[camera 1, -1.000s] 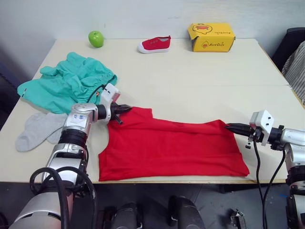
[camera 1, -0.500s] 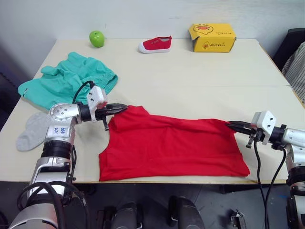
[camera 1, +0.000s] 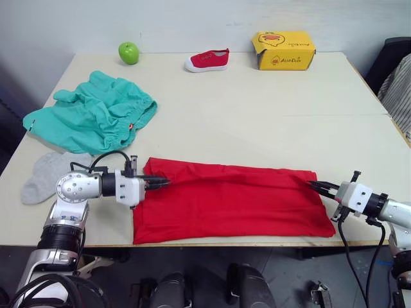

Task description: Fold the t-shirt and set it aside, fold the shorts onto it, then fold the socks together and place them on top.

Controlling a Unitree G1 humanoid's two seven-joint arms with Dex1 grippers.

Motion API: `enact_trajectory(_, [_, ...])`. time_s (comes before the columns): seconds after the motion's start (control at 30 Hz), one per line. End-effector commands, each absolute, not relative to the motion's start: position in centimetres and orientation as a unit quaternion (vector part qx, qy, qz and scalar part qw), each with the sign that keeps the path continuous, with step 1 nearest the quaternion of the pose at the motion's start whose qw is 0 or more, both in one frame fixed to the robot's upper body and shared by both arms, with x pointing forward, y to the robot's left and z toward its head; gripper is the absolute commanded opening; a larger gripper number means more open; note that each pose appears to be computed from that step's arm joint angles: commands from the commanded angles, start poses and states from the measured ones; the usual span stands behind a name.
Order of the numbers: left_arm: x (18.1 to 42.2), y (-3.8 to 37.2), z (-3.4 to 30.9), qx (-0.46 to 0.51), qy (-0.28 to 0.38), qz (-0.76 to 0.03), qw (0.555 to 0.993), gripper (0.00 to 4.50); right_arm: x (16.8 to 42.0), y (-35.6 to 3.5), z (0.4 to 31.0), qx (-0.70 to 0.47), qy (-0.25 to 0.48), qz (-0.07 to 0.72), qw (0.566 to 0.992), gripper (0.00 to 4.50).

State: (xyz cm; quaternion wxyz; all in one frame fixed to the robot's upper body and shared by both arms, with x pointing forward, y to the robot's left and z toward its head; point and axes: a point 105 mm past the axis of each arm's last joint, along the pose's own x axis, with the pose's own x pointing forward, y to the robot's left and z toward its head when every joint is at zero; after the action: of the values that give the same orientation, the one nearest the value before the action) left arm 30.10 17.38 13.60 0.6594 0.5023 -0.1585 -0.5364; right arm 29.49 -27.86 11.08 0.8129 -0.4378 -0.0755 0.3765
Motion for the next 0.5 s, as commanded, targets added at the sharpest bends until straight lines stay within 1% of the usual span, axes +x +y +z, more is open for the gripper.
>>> enact_trajectory(0.03, [29.6, 17.5, 13.4, 0.527, -0.179, -0.525, 0.644, 0.02, 29.0, -28.3, 10.8, -0.461, -0.083, 0.363, 0.806, 0.00])
enact_trajectory(0.1, [29.2, 17.5, 12.7, 0.518, -0.168, -0.533, 0.647, 0.02, 28.7, -28.5, 10.3, -0.458, -0.076, 0.360, 0.809, 0.00])
enact_trajectory(0.2, [28.9, 17.4, 12.7, 0.499, -0.168, -0.534, 0.661, 0.02, 28.5, -28.8, 10.1, -0.443, -0.064, 0.362, 0.818, 0.00])
enact_trajectory(0.3, [29.0, 18.1, 13.5, 0.471, -0.149, -0.530, 0.690, 0.66, 27.5, -29.1, 10.7, -0.404, -0.041, 0.390, 0.827, 0.69])
enact_trajectory(0.4, [28.6, 19.3, 14.2, 0.435, -0.115, -0.531, 0.718, 1.57, 26.4, -29.6, 11.8, -0.371, -0.018, 0.413, 0.832, 1.68])
enact_trajectory(0.43, [28.5, 19.8, 14.6, 0.410, -0.098, -0.531, 0.735, 1.96, 26.2, -30.0, 12.6, -0.356, -0.013, 0.411, 0.839, 2.05])
enact_trajectory(0.5, [28.3, 21.0, 15.2, 0.343, -0.055, -0.529, 0.774, 2.57, 26.1, -30.8, 14.2, -0.313, 0.010, 0.400, 0.861, 2.72])
